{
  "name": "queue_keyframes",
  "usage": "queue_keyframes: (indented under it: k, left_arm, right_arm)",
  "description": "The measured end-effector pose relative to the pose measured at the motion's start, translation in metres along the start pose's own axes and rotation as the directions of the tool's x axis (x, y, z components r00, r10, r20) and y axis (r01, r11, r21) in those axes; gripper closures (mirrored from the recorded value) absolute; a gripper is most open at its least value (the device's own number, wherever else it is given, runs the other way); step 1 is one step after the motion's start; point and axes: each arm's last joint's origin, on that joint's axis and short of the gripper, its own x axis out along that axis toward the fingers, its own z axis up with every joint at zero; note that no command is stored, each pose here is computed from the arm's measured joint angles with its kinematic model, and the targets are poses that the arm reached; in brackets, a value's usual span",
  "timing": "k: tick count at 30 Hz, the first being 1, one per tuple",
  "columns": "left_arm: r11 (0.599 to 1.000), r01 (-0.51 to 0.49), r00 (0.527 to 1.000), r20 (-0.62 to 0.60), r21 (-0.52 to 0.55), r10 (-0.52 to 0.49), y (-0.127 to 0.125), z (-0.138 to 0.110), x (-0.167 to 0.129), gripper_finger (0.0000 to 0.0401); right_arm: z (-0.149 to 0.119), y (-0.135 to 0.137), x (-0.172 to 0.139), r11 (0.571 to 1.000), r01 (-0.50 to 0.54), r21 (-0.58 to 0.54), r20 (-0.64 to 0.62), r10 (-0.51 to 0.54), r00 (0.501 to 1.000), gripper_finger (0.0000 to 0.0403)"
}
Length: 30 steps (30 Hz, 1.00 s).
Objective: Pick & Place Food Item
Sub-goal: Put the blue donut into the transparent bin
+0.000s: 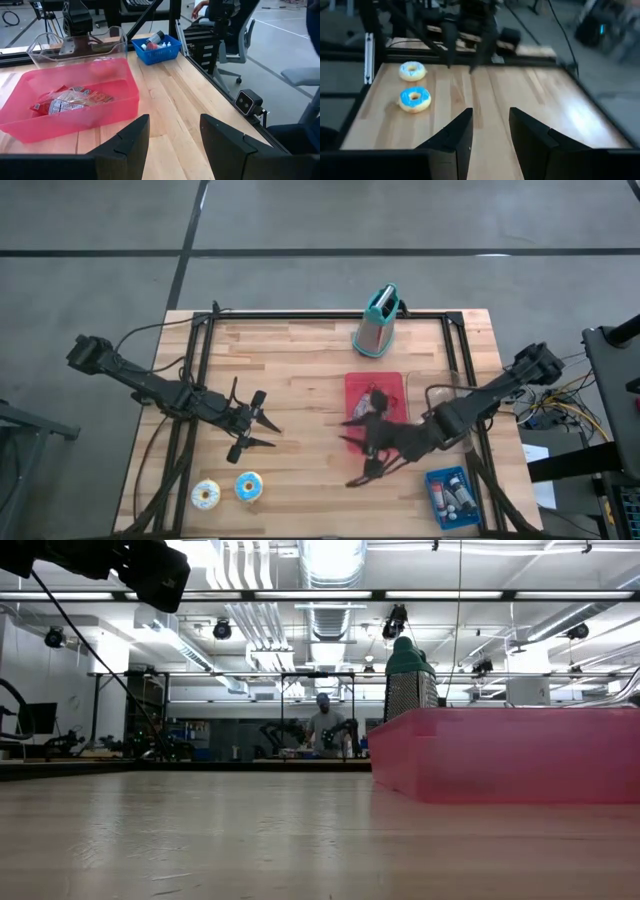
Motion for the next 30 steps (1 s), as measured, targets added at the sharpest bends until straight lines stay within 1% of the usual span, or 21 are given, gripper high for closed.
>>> queue_keyframes:
  k: [3,9,10,12,14,16,18,22,25,28,30]
  left_arm:
    - [1.0,0.0,1.0,0.0,0.0,0.0,0.0,0.0,0.0,0.022]
    - [1.0,0.0,1.0,-0.001,0.0,0.0,0.0,0.0,0.0,0.022]
    - [1.0,0.0,1.0,-0.001,0.0,0.0,0.0,0.0,0.0,0.022]
    - [1.0,0.0,1.0,0.0,0.0,0.0,0.0,0.0,0.0,0.022]
    - [1.0,0.0,1.0,-0.001,0.0,0.0,0.0,0.0,0.0,0.022]
    - [1.0,0.0,1.0,0.0,0.0,0.0,0.0,0.0,0.0,0.022]
    - [1.0,0.0,1.0,0.0,0.0,0.0,0.0,0.0,0.0,0.022]
    - [1.0,-0.001,1.0,0.001,-0.017,0.001,0.0,0.0,0.0,0.022]
    - [0.994,-0.001,1.0,0.015,-0.108,0.002,0.0,0.001,0.0,0.022]
    - [0.973,0.004,1.0,0.023,-0.232,0.002,0.0,0.002,0.0,0.022]
    - [0.967,0.004,1.0,0.023,-0.256,0.002,0.0,0.002,0.0,0.022]
  right_arm:
    - [-0.007,0.009,0.013,0.995,0.0,-0.095,-0.006,0.0,1.0,0.0284]
    - [-0.034,0.024,0.042,0.976,0.007,-0.217,-0.085,-0.026,0.996,0.0294]
    - [-0.038,0.027,0.046,0.967,0.003,-0.256,-0.097,-0.029,0.995,0.0295]
    - [-0.043,0.031,0.054,0.928,-0.01,-0.372,-0.115,-0.035,0.993,0.0298]
    - [-0.041,0.034,0.059,0.887,-0.02,-0.46,-0.112,-0.036,0.993,0.0301]
    - [-0.031,0.037,0.06,0.863,-0.019,-0.505,-0.089,-0.031,0.996,0.0304]
    - [-0.022,0.038,0.06,0.863,-0.011,-0.505,-0.067,-0.026,0.997,0.0307]
    - [-0.011,0.038,0.06,0.89,0.001,-0.455,-0.046,-0.024,0.999,0.0312]
    - [-0.009,0.037,0.061,0.896,0.006,-0.444,-0.041,-0.028,0.999,0.0312]
    - [-0.014,0.035,0.064,0.883,0.005,-0.469,-0.056,-0.036,0.998,0.0308]
    - [-0.017,0.033,0.065,0.881,0.007,-0.473,-0.064,-0.042,0.997,0.0306]
